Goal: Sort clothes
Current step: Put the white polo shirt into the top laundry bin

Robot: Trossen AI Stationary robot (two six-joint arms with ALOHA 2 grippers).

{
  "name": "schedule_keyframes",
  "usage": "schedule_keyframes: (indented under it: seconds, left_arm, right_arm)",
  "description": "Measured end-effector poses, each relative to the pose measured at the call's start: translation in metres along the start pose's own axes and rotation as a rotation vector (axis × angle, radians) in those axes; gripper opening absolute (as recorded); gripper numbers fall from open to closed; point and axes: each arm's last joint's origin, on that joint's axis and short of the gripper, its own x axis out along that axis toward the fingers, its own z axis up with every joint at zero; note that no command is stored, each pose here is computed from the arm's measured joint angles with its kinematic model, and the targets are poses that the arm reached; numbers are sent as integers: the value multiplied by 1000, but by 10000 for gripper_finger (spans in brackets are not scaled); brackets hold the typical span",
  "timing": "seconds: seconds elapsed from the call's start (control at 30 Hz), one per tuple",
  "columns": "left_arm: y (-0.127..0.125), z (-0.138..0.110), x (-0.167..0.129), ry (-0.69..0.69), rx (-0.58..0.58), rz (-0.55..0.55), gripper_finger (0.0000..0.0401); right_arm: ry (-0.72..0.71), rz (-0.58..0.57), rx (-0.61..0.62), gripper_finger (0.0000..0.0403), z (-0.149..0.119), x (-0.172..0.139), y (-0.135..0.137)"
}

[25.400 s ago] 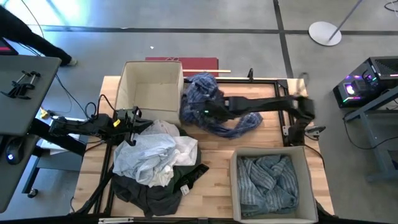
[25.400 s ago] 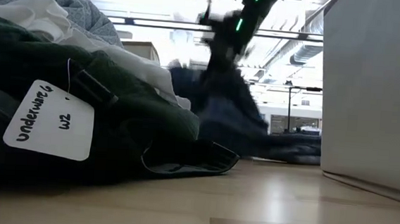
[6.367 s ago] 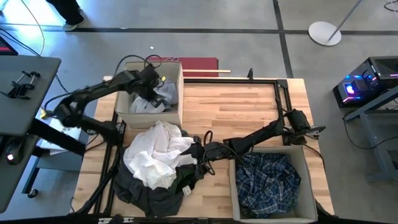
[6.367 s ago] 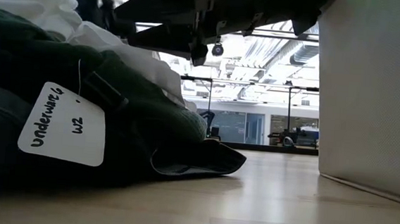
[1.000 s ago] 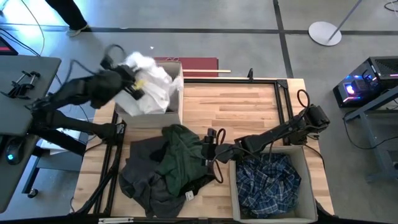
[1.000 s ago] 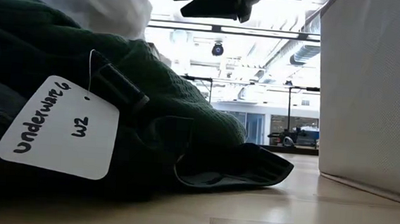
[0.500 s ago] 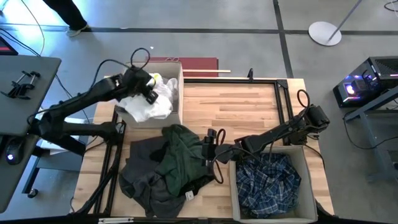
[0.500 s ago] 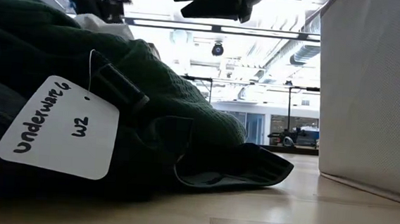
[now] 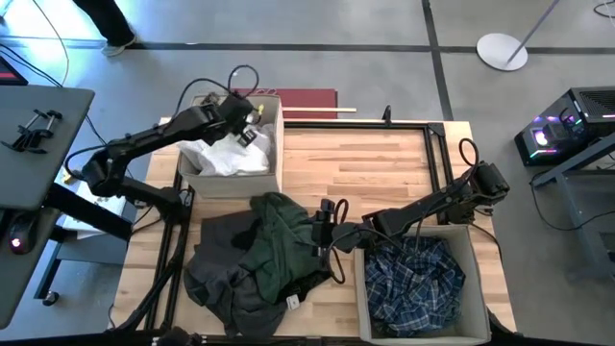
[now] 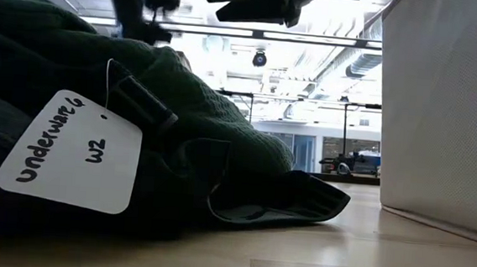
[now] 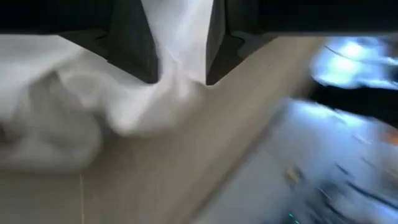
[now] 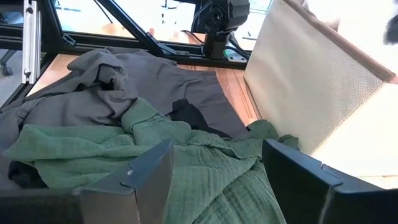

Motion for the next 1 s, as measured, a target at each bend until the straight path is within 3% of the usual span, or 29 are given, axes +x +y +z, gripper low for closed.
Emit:
schedule_keyframes:
  seconds: [0.1,0.2,0.33,0.47,0.67,0.87,1.0]
  left_arm:
    - [11,23,-39,-138,22,54,100]
    - [22,33,-82,-266,7,22,87]
    - [34,18,-121,-294,5,-91,78]
    - [43,-11,-127,-153,-54,-281,69]
    - [29,-41,-80,89,-100,-382,40]
    - [-10,-55,6,152,-118,-478,10]
    - [-32,-62,63,216,-136,-476,1]
  right_arm:
    - [2,0,1,239,0,0,0]
    - [6,0,17,239,-1,0,0]
    - [8,6,18,239,-1,-1,3]
    - [11,11,13,239,-1,-2,5]
    - [10,11,11,239,-1,-2,4]
    - [10,11,7,239,-1,-2,4]
    - [10,11,7,239,-1,-2,4]
